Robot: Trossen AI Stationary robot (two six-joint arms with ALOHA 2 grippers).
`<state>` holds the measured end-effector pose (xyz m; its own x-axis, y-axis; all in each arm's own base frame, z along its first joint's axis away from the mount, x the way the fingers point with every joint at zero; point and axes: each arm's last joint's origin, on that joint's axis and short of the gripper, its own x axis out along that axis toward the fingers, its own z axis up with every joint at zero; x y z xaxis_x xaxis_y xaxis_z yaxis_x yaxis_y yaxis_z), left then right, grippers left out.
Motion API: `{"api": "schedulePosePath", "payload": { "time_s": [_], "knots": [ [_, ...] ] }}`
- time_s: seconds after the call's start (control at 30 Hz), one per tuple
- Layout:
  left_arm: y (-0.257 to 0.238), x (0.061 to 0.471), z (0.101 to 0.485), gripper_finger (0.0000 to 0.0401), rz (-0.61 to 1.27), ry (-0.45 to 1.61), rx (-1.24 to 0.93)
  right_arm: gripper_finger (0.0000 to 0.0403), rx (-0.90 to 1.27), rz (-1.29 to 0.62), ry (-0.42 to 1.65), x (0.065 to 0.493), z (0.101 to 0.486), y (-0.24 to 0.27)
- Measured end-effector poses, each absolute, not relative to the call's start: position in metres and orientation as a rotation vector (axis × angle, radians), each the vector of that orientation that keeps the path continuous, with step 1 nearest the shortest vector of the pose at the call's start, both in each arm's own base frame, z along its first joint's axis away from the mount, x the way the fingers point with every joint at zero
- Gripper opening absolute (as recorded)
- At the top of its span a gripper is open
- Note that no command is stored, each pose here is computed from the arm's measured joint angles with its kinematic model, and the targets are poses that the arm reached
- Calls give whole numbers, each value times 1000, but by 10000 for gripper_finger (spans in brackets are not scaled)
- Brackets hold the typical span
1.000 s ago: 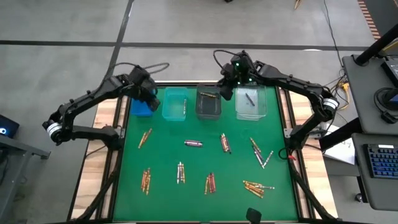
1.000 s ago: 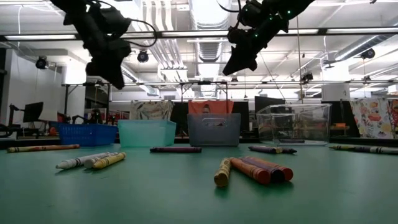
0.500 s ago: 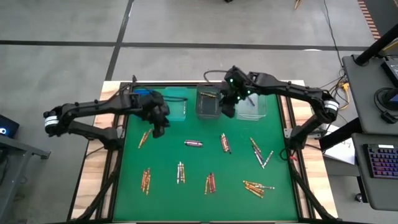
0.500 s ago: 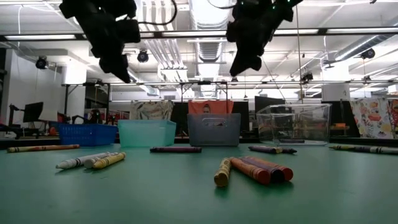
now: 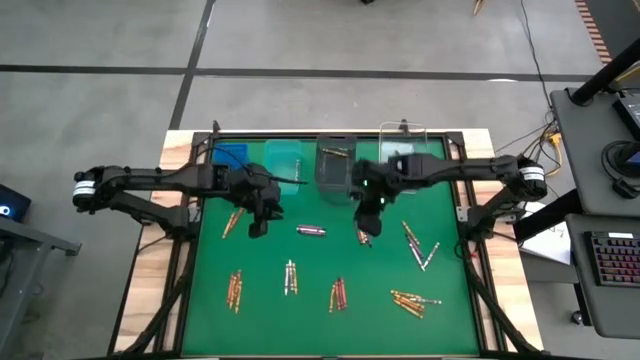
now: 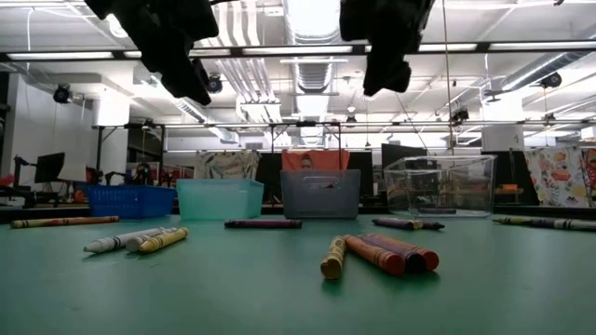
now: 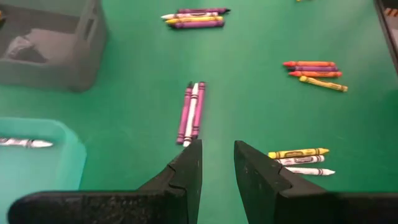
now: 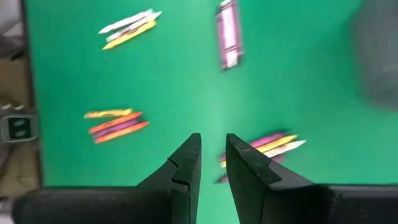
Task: Sort crayons
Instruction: Put the white crayon into the light blue bin
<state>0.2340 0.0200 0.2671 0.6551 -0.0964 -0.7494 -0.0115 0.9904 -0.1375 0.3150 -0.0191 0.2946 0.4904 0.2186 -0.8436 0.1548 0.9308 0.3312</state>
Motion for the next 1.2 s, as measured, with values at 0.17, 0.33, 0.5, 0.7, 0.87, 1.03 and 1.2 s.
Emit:
{"api": "schedulePosePath", "payload": {
  "time_s": [0.17, 0.33, 0.5, 0.7, 0.87, 1.03, 1.2],
  "knots": [
    [9, 237, 264, 75, -87, 836, -125, 63, 457, 61, 1123, 313, 287, 18],
    [1, 240, 262, 75, -117, 807, -117, 63, 570, 15, 1197, 307, 274, 43],
    [-4, 242, 259, 75, -129, 775, -123, 63, 676, -138, 1258, 299, 258, 57],
    [-4, 242, 258, 75, -121, 773, -145, 63, 785, -374, 1421, 277, 233, 63],
    [-4, 243, 259, 75, -123, 758, -140, 63, 791, -558, 1579, 253, 207, 60],
    [-4, 243, 260, 75, -124, 749, -136, 63, 817, -663, 1700, 231, 180, 57],
    [-4, 243, 260, 75, -128, 747, -126, 63, 850, -717, 1762, 219, 166, 55]
  ]
}}
